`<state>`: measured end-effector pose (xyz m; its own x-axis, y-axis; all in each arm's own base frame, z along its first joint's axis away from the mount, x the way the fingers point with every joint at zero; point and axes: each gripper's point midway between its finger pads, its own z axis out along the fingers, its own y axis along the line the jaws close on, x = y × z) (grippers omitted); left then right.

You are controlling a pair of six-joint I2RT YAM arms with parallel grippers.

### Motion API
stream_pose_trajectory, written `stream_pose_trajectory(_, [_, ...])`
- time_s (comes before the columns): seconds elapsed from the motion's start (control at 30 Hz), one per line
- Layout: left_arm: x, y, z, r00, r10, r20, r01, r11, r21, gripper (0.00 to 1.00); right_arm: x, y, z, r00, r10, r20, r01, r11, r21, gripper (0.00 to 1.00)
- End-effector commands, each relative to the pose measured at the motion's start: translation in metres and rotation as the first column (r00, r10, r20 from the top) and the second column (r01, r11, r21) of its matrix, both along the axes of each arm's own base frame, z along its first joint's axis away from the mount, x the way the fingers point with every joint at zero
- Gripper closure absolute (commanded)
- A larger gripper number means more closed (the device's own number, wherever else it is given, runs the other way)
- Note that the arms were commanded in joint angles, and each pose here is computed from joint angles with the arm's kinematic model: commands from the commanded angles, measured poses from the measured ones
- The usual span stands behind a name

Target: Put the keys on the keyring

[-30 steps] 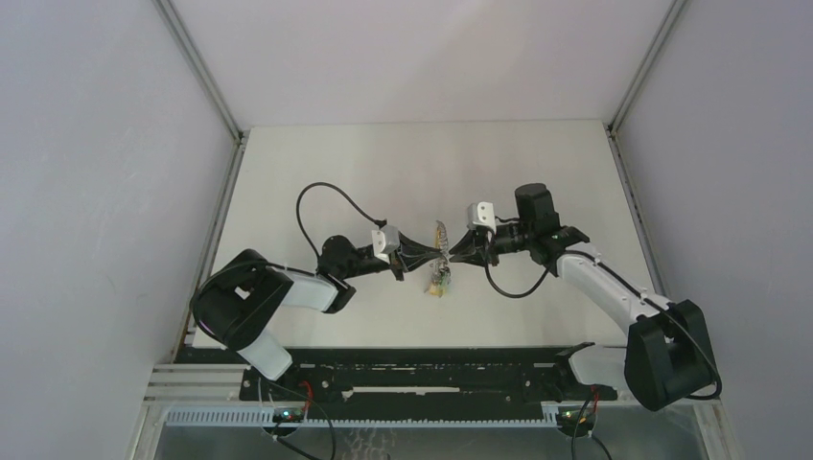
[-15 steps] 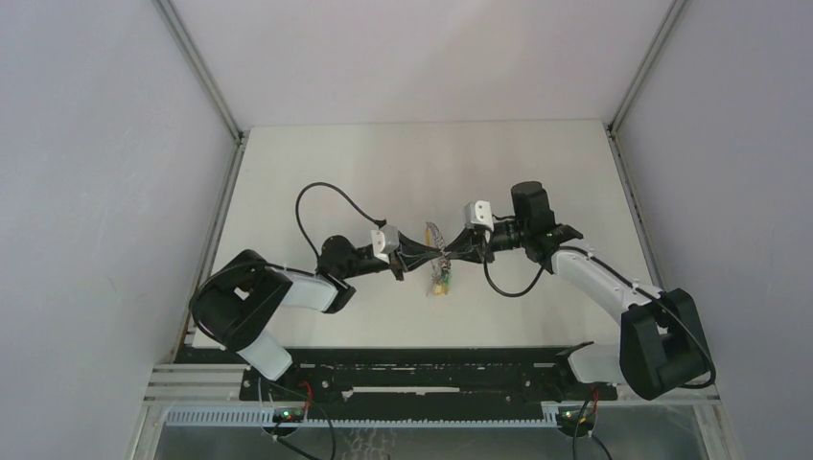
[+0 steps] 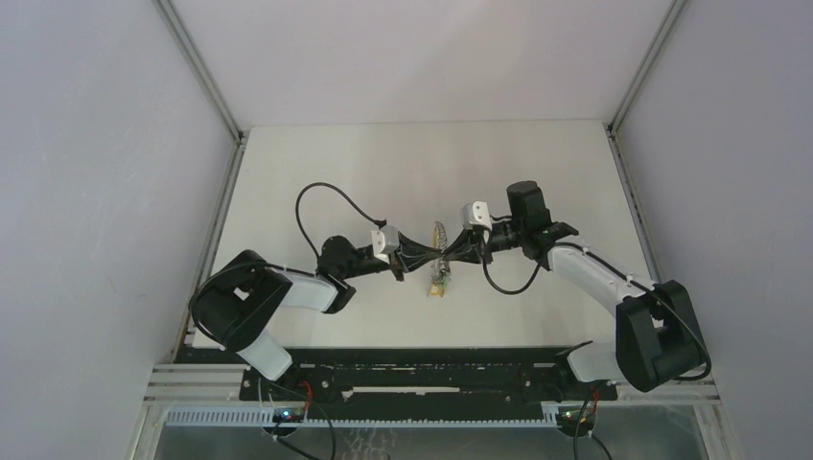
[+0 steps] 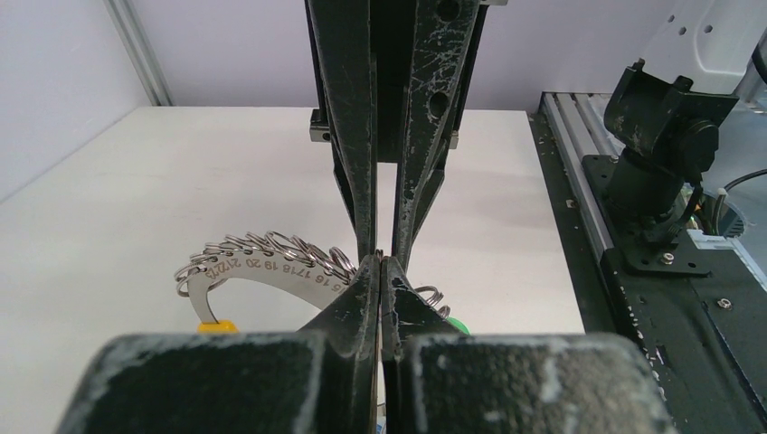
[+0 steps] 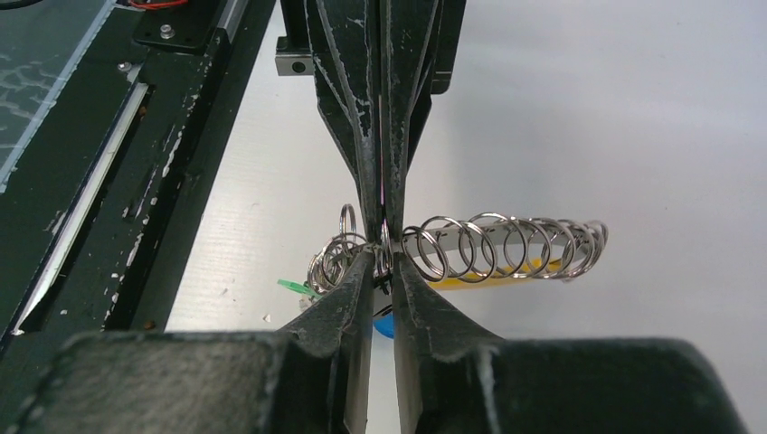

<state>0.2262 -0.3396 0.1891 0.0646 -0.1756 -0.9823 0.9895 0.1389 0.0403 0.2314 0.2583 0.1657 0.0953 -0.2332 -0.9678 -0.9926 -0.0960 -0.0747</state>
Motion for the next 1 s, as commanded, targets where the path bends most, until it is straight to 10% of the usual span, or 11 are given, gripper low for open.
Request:
stream_pose_trajectory(0.0, [-0.008, 0.002, 0.033, 0.996, -0.011, 0.093, 0.019, 0.997, -0.081, 1.00, 0.001, 0.009, 0.023, 0.997, 0.053, 0.059, -0.056, 0.997, 0.048, 0.88])
stream_pose_trajectory(0.5, [-0.006, 0.002, 0.030, 0.997, -0.002, 0.083, 0.008, 0.997, -0.077, 0.98, 0.002, 0.003, 0.015, 0.999, 0.035, 0.034, -0.034, 0.999, -0.028, 1.00])
stream_pose_trajectory(0.97, [0.006, -0.003, -0.008, 1.000, -0.011, 0.021, 0.011, 1.000, -0.008, 0.60, 0.017, -0.036, 0.004, 0.976, -0.212, 0.052, 0.201, 0.780, -0.593, 1.00])
